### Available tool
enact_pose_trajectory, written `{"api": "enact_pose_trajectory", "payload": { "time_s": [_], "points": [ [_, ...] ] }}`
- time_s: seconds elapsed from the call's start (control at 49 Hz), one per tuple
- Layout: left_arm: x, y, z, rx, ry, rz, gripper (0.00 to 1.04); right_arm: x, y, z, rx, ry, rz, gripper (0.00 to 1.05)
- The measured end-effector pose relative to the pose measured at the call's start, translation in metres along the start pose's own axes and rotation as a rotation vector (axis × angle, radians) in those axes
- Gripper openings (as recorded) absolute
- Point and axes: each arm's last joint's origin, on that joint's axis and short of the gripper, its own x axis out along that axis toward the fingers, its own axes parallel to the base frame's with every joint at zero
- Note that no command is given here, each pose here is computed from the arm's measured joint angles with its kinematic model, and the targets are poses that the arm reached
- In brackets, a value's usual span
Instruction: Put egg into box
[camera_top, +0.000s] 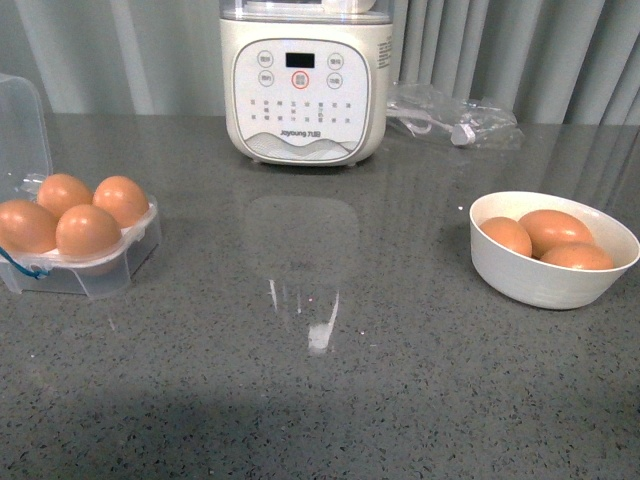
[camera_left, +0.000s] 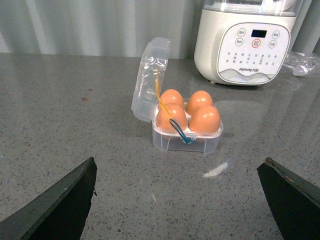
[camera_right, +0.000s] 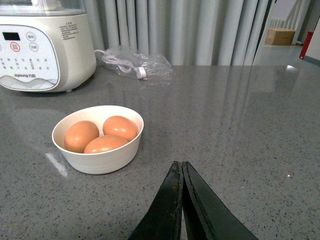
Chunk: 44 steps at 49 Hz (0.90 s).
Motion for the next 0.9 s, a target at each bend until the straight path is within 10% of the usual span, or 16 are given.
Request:
{"api": "enact_pose_trajectory", "payload": {
  "time_s": [0.898],
  "points": [
    [0.000,0.000,0.000,0.000,0.000,0.000,0.98,-0.021,0.000,-0.002,0.000,0.014,0.000,0.03]
  ]
}}
